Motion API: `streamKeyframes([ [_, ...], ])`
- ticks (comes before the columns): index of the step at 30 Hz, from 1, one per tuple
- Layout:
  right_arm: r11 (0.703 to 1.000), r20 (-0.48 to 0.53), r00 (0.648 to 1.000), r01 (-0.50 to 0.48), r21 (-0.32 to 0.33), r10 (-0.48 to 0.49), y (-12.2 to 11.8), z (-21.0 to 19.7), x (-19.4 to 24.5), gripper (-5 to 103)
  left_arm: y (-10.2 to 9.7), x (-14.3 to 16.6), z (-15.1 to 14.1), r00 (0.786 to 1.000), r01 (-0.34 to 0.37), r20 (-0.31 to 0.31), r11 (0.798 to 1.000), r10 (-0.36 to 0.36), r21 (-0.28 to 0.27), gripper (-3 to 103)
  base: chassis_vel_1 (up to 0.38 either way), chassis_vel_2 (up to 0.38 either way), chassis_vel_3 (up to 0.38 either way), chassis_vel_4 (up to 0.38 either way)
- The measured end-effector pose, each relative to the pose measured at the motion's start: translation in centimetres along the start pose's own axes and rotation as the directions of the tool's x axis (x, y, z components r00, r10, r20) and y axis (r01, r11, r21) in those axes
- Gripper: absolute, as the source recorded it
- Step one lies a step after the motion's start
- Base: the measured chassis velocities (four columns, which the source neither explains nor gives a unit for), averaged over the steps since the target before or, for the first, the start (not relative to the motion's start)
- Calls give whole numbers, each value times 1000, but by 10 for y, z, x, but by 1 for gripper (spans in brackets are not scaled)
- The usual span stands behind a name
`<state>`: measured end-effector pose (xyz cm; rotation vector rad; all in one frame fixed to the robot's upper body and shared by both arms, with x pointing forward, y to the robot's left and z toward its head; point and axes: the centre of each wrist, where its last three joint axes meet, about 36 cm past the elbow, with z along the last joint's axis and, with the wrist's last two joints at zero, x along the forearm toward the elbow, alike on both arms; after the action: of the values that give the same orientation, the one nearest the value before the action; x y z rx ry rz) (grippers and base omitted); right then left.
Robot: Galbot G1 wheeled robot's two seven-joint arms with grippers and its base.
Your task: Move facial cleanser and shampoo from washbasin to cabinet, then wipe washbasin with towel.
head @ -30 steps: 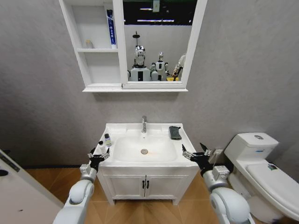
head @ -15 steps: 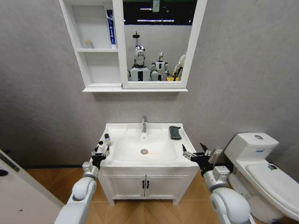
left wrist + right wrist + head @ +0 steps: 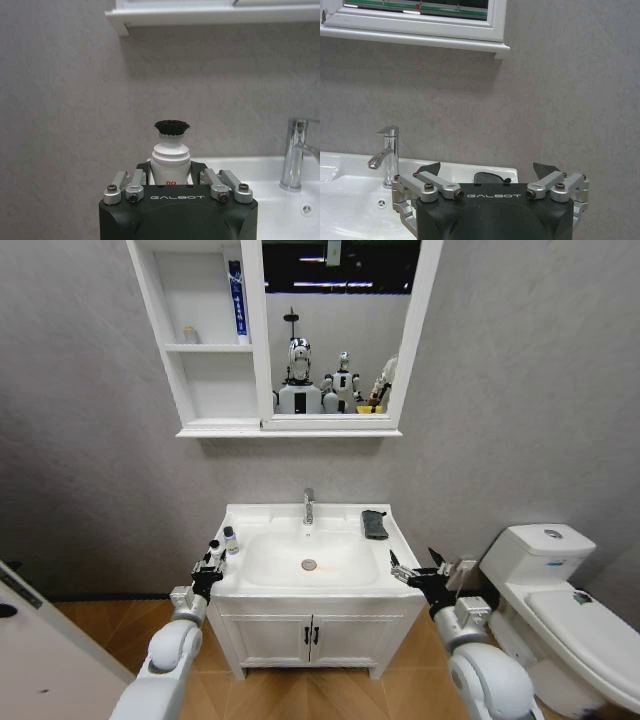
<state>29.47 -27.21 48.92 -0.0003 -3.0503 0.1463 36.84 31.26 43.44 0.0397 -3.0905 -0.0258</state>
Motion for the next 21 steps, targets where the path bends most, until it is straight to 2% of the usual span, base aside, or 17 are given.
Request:
streamKeyframes([
  [1, 1000, -1, 1000, 0, 0, 0, 0, 0, 0, 100, 0, 3, -15, 1000, 8, 11, 1000, -8, 2, 41, 0, 0, 0, 0],
  [3, 1000, -3, 1000, 3, -2, -3, 2, 1, -1, 100, 4, 10, -67, 998, 37, 49, 999, -37, 6, 41, 0, 0, 0, 0],
  [6, 1000, -4, 1000, 4, -2, -4, 3, 2, -1, 100, 4, 11, -84, 997, 42, 57, 999, -42, 9, 41, 0, 0, 0, 0],
  [7, 1000, -7, 1000, 7, -3, -7, 3, 2, 0, 100, 6, 14, -117, 997, 36, 72, 999, -36, 8, 41, 0, 0, 0, 0],
  [8, 1000, -9, 1000, 9, -2, -9, 3, 2, 0, 100, 6, 15, -135, 997, 23, 76, 1000, -23, 1, 41, 0, 0, 0, 0],
  [9, 1000, -9, 1000, 9, -2, -9, 3, 2, 0, 100, 6, 15, -135, 997, 23, 76, 1000, -23, 1, 41, 0, 0, 0, 0],
  [10, 1000, -8, 1000, 9, 0, -9, 3, 2, 0, 100, 6, 15, -154, 997, 5, 79, 1000, -5, -9, 41, 0, 0, 0, 0],
  [11, 1000, -7, 1000, 7, 2, -7, 2, 1, 0, 100, 5, 15, -184, 997, -30, 76, 999, 33, -42, 41, 0, 0, 0, 0],
  [12, 1000, -6, 1000, 6, 3, -6, 1, 1, 0, 100, 5, 15, -202, 996, -47, 67, 997, 51, -62, 41, 0, 0, 0, 0],
  [15, 1000, -4, 1000, 5, 3, -5, 1, 1, 0, 100, 4, 12, -219, 996, -62, 58, 995, 66, -72, 41, 0, 0, 0, 0],
  [18, 1000, -6, 1000, 10, -1, -10, 3, 1, -1, 100, 19, -12, -265, 996, -64, 58, 994, 69, -89, 41, 0, 0, 0, 0],
  [21, 1000, -7, 1000, 11, -2, -11, 4, 2, -1, 100, 24, -19, -275, 996, -57, 68, 994, 64, -93, 41, 0, 0, 0, 0],
])
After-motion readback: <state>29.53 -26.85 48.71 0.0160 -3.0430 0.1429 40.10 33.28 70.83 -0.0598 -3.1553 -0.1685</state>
